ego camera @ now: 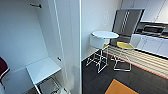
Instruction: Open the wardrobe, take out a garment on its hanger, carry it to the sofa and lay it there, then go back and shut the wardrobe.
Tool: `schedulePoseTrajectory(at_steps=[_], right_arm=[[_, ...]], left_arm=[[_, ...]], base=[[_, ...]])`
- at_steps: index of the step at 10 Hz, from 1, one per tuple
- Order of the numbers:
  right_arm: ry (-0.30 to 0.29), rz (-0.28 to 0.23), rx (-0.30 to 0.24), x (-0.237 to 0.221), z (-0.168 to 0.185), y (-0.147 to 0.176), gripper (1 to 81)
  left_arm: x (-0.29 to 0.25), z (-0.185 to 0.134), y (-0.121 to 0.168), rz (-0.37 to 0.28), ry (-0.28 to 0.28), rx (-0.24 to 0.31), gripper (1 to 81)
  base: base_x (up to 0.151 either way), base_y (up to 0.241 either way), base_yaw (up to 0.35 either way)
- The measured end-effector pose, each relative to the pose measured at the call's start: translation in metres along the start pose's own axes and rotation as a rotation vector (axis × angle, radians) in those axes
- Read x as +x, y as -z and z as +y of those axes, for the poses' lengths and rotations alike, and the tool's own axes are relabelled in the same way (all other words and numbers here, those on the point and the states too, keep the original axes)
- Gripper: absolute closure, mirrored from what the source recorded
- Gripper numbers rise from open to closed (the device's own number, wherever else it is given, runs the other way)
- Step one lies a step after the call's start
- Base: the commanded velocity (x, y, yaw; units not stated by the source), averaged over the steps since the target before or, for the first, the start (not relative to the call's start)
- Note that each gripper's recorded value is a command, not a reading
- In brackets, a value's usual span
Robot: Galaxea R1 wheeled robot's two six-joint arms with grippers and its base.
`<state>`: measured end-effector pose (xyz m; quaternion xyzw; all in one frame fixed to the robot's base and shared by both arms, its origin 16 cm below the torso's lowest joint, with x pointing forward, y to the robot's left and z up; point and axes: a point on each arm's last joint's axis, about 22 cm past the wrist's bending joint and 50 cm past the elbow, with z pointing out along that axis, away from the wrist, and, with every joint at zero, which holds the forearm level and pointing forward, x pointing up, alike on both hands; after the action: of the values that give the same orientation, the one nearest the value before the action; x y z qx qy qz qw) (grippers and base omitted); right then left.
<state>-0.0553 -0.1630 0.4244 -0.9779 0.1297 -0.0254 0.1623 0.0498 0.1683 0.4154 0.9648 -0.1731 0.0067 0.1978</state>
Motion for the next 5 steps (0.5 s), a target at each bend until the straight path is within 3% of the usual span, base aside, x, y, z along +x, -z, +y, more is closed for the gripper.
schedulePoseTrajectory(at_steps=[5], right_arm=[[-0.001, -0.002, 0.0, -0.0016, 0.0001, 0.0001, 1.0]], left_arm=[[0.0003, 0.0073, -0.0027, -0.002, 0.0, -0.004, 1.0]], base=[[0.0, 0.0, 0.259]])
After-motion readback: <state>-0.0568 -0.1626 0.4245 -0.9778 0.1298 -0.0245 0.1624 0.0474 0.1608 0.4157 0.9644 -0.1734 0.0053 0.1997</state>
